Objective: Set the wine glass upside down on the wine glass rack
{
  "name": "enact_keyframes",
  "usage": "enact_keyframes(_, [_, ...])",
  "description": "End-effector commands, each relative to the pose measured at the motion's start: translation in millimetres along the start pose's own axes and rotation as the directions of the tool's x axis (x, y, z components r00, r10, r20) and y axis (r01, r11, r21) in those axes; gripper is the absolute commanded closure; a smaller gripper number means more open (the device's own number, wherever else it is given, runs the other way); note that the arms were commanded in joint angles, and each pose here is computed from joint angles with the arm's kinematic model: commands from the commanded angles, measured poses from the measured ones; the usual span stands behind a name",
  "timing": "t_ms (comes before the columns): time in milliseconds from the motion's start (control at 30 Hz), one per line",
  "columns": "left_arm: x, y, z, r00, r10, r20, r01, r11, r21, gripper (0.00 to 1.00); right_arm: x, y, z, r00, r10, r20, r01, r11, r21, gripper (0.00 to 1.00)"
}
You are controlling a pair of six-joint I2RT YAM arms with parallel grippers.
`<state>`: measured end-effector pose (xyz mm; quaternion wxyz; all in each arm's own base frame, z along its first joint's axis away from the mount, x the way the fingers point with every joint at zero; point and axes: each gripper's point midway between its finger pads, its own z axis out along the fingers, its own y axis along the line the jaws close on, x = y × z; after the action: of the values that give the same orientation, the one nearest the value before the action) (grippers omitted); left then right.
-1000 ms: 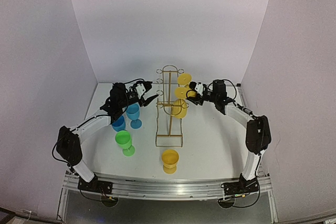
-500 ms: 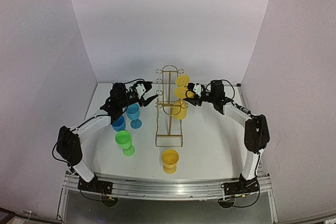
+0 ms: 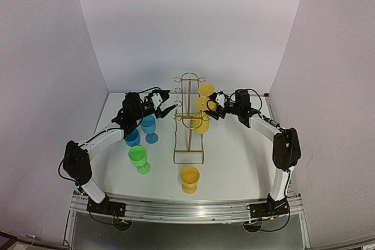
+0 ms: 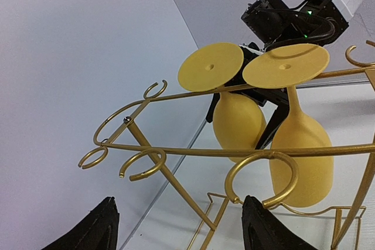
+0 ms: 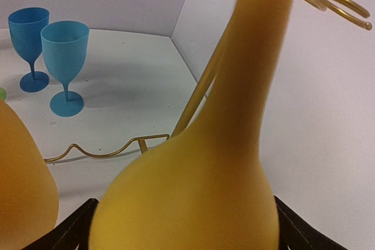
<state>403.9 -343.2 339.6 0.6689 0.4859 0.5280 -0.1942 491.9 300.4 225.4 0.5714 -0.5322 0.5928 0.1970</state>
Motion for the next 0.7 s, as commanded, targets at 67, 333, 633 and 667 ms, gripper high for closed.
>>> enact_keyframes(67, [-31.3, 13.3, -4.7, 0.995, 0.065, 0.075, -0.062, 0.997, -0.039, 0.29, -6.6, -1.7, 3.9, 1.000, 0.009, -0.006, -0.009, 1.000, 0.002, 0.05])
enact_keyframes(333, [-32.7, 13.9, -5.6, 0.994, 0.075, 0.079, -0.072, 0.996, -0.044, 0.29, -8.6, -2.4, -0.2, 1.000, -0.001, -0.016, 0.002, 1.000, 0.013, 0.03])
enact_keyframes(633, [-35.1, 13.1, -8.2, 0.993, 0.084, 0.083, -0.080, 0.996, -0.042, 0.29, -15.6, -9.7, -11.1, 0.999, -0.011, -0.042, 0.014, 0.998, 0.067, 0.02])
enact_keyframes(667, [-35.9, 13.1, -8.7, 0.993, 0.086, 0.084, -0.083, 0.996, -0.043, 0.29, -17.7, -11.5, -13.2, 0.999, -0.012, -0.043, 0.015, 0.997, 0.078, 0.02])
